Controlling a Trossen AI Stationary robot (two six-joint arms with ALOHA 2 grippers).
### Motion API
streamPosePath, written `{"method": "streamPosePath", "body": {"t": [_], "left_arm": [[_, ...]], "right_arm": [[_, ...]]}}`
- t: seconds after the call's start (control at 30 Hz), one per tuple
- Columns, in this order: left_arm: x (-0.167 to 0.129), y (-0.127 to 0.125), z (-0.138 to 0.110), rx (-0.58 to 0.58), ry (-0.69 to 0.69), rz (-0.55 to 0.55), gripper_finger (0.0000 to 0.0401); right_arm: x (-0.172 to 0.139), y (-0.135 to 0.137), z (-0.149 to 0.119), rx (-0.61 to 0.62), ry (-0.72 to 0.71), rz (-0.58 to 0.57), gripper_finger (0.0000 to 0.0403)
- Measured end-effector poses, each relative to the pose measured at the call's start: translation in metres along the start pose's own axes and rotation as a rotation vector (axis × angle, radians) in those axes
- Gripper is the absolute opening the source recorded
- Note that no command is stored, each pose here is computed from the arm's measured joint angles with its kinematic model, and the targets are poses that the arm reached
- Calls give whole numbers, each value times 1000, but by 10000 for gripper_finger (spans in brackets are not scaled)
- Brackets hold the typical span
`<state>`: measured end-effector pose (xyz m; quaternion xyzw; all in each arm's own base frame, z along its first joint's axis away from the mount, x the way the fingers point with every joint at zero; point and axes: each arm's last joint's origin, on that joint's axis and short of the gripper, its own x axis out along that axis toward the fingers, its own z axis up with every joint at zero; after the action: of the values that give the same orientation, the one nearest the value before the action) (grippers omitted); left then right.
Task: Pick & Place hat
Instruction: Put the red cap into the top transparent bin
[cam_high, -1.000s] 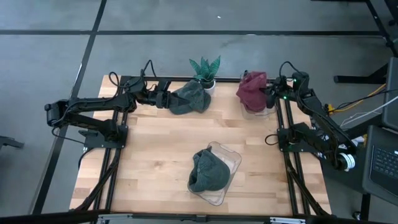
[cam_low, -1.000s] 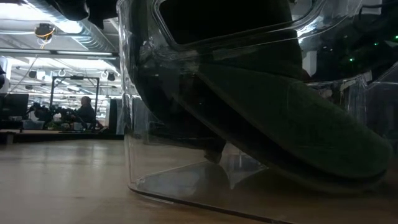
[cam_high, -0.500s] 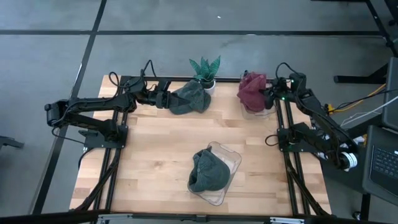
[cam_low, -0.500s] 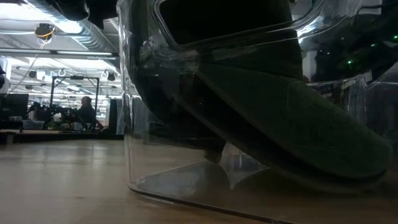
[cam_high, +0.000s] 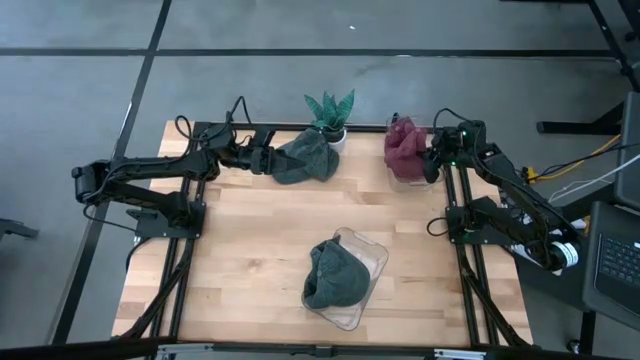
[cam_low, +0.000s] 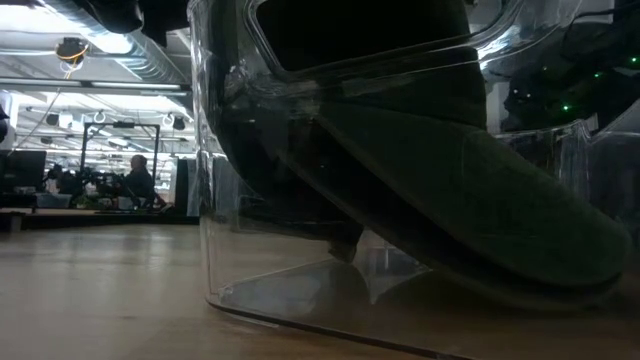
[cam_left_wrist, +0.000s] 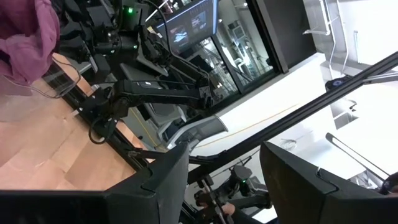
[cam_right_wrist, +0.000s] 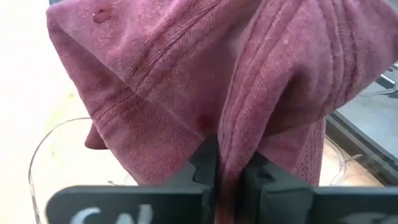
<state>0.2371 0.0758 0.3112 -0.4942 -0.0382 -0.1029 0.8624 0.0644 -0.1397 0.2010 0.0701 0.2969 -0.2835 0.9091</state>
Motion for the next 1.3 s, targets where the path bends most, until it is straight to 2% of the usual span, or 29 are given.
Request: {"method": "streamPosePath", "body": {"t": [0.3, 0.53, 0.77, 0.97, 1.3], "left_arm": [[0, 0, 0, 1, 0, 0, 194], [0, 0, 0, 2, 0, 0, 194], [0, 0, 0, -10, 0, 0, 194], [0, 0, -1, -44, 2, -1, 194], [4, -4, -8, -50, 30, -18, 194]], "right_arm": [[0, 0, 0, 11, -2, -1, 83], [-1, -1, 4, 83, -33, 0, 170], [-11, -5, 25, 179, -87, -14, 244], [-25, -5, 42, 190, -65, -7, 258], [-51, -4, 76, 357, -118, 14, 259]]}}
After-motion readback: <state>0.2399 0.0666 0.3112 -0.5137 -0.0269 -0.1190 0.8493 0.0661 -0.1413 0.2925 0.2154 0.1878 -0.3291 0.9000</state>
